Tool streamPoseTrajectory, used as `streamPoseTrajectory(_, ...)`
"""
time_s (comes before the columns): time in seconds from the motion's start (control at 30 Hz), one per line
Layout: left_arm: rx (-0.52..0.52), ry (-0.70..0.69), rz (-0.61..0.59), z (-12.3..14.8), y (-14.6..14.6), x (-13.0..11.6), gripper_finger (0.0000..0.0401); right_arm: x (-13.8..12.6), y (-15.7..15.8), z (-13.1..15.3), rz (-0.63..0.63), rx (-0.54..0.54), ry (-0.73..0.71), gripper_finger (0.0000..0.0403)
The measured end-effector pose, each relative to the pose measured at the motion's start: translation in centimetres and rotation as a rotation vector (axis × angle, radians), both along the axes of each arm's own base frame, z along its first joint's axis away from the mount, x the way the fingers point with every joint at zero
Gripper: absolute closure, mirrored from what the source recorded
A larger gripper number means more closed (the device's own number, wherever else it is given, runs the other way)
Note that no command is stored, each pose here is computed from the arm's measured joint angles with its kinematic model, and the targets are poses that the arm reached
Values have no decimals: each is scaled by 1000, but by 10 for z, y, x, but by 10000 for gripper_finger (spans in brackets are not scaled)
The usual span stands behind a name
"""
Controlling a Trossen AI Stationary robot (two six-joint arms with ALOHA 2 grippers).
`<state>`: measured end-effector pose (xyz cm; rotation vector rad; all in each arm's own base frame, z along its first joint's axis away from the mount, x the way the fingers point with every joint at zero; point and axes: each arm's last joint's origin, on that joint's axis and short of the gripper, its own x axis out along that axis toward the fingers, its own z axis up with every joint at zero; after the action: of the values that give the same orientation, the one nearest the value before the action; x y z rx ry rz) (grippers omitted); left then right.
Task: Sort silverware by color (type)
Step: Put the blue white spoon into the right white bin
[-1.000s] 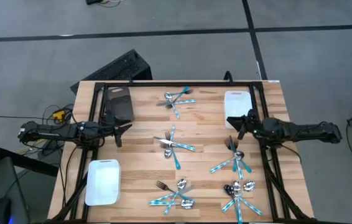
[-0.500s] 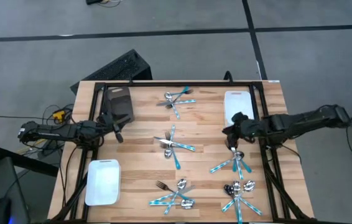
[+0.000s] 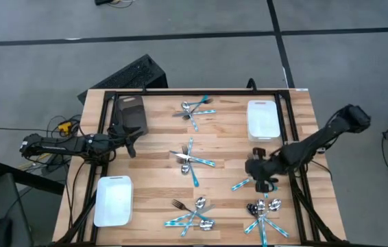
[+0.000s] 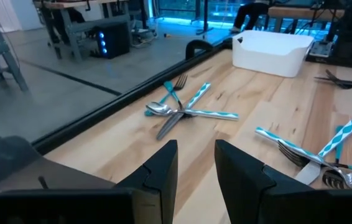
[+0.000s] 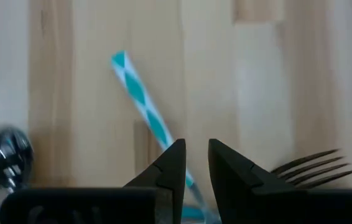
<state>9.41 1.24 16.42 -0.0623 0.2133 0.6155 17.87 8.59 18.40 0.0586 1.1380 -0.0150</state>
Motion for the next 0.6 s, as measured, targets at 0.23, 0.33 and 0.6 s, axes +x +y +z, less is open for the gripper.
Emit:
streamPoseTrajectory(0.23,-1,-6,0,0,0,0,305,4,12,-21,42,-29,107,308)
streamPoseTrajectory(0.33,-7,-7,-14,0,0,0,305,5,16,-30,58,-27,156,305)
streamPoseTrajectory(0.6,-25,-13,-37,0,-1,1,305,8,17,-41,59,-66,201,237)
